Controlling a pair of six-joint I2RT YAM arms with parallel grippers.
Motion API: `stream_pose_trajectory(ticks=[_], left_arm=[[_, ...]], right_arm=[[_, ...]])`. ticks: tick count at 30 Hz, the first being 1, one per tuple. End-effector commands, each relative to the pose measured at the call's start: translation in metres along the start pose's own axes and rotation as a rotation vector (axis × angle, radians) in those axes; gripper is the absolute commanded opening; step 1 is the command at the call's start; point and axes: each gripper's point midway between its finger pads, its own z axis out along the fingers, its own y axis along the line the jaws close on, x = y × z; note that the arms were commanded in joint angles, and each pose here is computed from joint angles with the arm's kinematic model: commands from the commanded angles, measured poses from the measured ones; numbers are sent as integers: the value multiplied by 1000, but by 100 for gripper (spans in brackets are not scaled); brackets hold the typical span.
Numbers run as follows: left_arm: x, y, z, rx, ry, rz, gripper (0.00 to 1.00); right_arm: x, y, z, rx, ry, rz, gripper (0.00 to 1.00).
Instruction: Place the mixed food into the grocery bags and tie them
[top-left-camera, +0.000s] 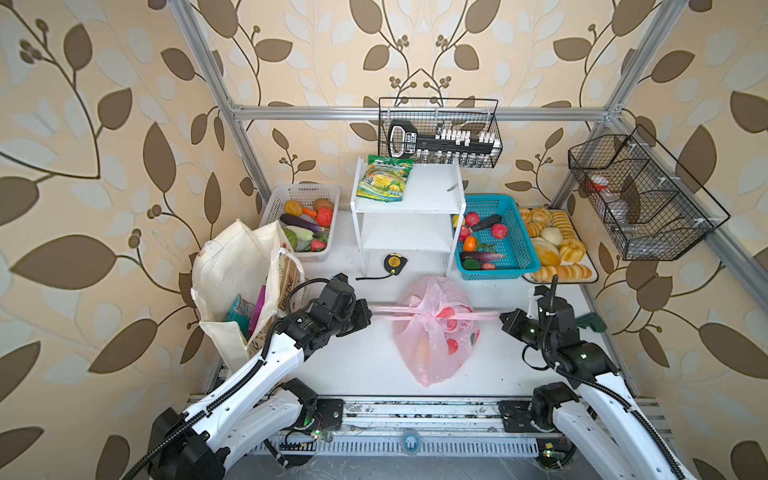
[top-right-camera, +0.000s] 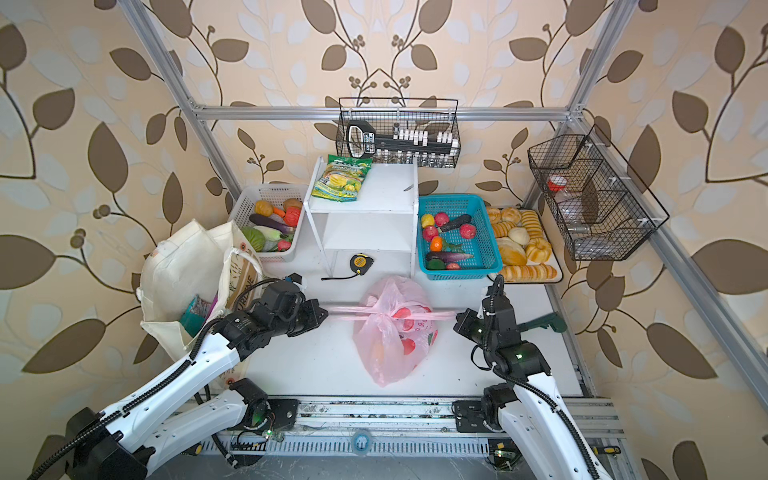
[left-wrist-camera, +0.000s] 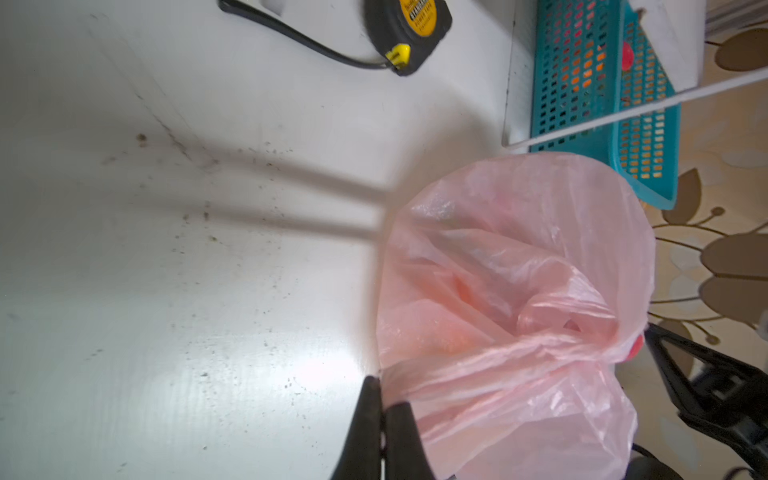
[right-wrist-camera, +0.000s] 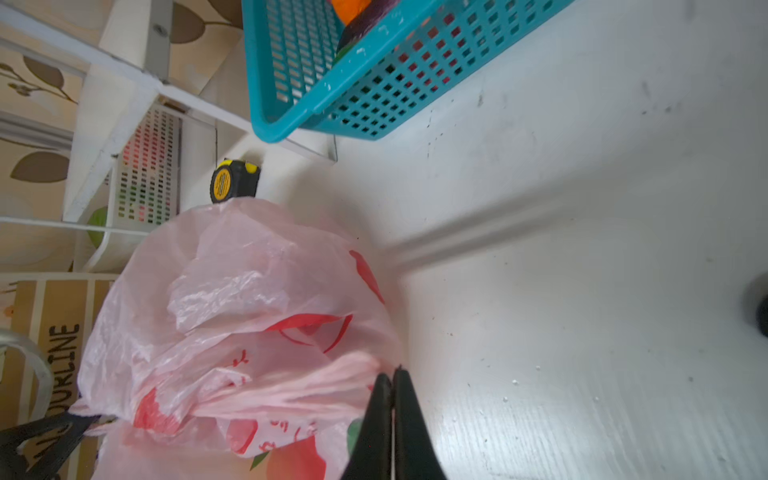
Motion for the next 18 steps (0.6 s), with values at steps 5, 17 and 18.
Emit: stream_pose_trajectory(ticks=[5, 17, 18], left_arm=[[-32, 64, -25, -334, -158, 17, 0], [-19, 6, -10, -58, -8, 83, 62], [-23, -6, -15, -18, -6, 102, 61]], right_arm=[[-30, -46, -11, 230, -157, 45, 0], [-20, 7, -9, -112, -107, 38, 34], [-22, 27, -15, -204, -100, -1, 38]])
